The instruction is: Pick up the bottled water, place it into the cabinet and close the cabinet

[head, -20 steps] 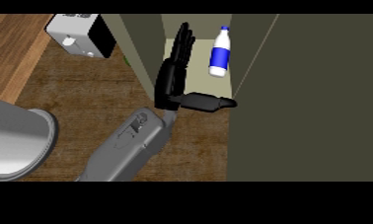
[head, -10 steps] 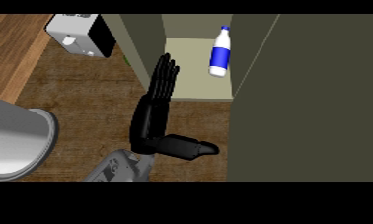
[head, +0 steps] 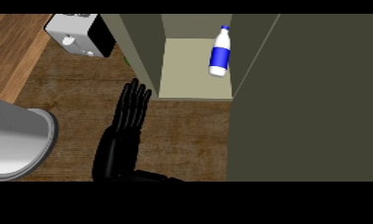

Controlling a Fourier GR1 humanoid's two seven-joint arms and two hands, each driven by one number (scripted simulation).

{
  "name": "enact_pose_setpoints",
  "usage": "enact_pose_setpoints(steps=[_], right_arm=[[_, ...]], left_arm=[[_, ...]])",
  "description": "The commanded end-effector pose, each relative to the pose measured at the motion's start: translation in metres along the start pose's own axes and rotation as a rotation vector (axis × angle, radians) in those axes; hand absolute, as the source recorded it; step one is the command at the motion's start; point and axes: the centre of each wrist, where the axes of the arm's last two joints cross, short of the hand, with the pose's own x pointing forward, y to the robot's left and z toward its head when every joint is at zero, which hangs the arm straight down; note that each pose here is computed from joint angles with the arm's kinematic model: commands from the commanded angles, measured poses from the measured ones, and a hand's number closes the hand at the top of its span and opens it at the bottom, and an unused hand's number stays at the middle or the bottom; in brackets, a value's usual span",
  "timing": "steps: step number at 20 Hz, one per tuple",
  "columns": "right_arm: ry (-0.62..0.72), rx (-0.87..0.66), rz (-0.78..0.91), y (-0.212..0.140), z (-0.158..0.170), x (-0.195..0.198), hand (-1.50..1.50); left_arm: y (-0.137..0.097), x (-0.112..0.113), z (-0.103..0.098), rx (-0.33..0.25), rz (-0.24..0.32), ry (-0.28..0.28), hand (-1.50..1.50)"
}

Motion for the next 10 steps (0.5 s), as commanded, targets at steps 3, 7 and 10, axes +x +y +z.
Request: enact_pose_setpoints(steps=[3, 7, 10], right_arm=[[0.006, 0.107, 0.124, 0.032, -0.016, 0.050, 1.50], [-0.021, 0.157, 0.141, 0.043, -0.036, 0.045, 1.50], [-0.023, 0.150, 0.126, 0.055, -0.036, 0.056, 1.50]], left_arm=[[0.019, 0.010, 0.037, 0.036, -0.016, 0.000, -1.50], [0.022, 0.023, 0.026, 0.032, -0.011, -0.017, -1.50], [0.036, 0.029, 0.039, 0.062, -0.002, -0.023, -1.50]])
